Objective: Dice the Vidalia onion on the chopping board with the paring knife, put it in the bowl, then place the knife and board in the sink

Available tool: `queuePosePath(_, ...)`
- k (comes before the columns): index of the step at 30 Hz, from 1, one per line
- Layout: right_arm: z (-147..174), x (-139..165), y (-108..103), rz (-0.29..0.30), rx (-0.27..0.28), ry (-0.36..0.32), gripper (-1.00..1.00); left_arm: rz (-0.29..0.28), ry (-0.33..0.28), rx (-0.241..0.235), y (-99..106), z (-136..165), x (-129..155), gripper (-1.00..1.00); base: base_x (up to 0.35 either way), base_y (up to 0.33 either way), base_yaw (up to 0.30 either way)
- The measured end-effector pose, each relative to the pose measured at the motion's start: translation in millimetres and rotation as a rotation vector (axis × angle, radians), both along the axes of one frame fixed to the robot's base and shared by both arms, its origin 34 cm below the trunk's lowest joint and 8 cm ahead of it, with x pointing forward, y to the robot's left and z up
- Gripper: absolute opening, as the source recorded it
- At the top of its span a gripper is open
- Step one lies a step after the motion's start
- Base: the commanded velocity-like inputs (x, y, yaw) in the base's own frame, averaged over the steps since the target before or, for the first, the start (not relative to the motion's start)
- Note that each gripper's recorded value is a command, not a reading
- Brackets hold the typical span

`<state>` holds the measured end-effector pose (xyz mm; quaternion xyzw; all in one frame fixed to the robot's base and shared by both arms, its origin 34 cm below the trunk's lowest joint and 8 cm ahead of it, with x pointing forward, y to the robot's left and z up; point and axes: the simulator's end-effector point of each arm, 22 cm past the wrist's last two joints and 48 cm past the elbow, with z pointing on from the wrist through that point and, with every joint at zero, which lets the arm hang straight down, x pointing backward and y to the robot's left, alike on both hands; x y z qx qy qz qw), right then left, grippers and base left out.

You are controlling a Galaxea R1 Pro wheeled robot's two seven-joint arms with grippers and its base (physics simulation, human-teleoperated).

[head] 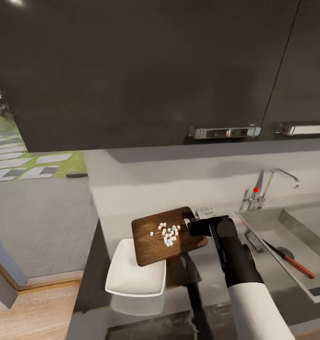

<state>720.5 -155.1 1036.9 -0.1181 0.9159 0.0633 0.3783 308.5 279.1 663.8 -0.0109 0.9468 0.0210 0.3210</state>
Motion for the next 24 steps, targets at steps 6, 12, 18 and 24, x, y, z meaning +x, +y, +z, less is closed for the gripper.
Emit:
queuePosePath(6, 6, 0, 0, 0.0, -0.001, -0.01, -1.0, 0.0, -0.009, 0.0, 0, 2, 3, 1.0, 0.0, 0.3, 0.0)
queuePosePath(12, 11, -1, 0, 0.0, -0.003, -0.019, -1.0, 0.0, -0.019, 0.0, 0, 4, 6, 1.0, 0.0, 0.3, 0.0)
queuePosePath(18, 17, -1, -1, -0.001, -0.004, -0.028, -1.0, 0.0, -0.028, 0.0, 0, 6, 9, 1.0, 0.0, 0.284, 0.0)
queuePosePath(24, 19, -1, 1, 0.004, 0.002, -0.032, -1.0, -0.001, -0.031, 0.0, 0, 6, 10, 1.0, 0.0, 0.073, 0.0)
